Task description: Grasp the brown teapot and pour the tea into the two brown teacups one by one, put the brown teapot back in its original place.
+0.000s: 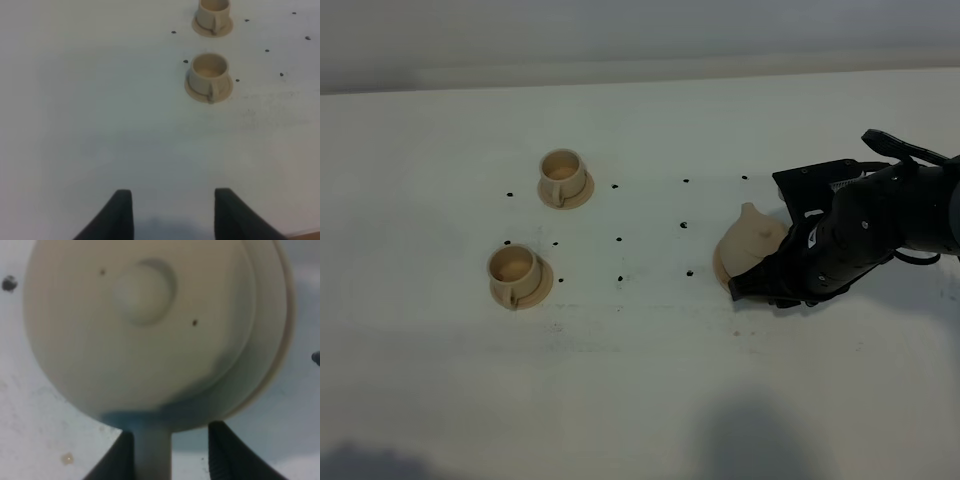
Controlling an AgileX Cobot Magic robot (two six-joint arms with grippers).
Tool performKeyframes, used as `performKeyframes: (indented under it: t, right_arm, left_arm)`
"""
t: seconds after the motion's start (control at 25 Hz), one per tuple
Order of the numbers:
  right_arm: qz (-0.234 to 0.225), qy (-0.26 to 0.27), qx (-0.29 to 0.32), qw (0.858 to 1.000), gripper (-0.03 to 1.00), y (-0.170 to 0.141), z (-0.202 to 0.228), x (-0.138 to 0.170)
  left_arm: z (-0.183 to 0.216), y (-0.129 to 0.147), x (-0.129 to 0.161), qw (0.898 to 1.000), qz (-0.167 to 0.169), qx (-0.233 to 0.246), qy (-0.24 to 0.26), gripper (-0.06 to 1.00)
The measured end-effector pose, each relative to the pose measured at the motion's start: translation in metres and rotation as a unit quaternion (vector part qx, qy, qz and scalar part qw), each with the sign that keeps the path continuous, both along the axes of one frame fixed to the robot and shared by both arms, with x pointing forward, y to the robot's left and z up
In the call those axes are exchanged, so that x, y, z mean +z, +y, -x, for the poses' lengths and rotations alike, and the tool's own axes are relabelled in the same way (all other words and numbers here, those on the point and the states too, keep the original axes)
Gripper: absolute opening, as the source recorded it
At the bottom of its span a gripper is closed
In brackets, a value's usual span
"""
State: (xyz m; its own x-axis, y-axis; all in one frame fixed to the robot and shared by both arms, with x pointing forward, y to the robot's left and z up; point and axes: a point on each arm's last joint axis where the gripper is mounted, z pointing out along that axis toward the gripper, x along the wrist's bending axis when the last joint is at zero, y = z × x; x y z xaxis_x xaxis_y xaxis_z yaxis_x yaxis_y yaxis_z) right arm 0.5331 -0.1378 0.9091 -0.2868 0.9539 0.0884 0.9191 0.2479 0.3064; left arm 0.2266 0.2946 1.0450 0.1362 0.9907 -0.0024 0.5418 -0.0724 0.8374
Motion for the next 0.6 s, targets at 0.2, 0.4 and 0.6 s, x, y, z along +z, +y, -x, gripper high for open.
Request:
performKeyframes:
  t: [0.2,0.4,0.6]
  right_arm:
    - [0.002,0.000,0.002,1.000,0.31,0.0010,-0.0021,0.0029]
    - [0.003,0.000,0.004,1.000,0.31,0.0017,-0.0036,0.0054]
    - [0.006,0.003,0.005,1.000,0.31,0.0014,-0.0033,0.0056]
  left_arm:
    - [0.0000,0.0000,0.0000,1.000,0.000,0.000,0.000,0.36]
    - [0.0000,0.0000,0.0000,1.000,0.000,0.000,0.000,0.36]
    - [0.0000,0.0000,0.0000,1.000,0.000,0.000,0.000,0.36]
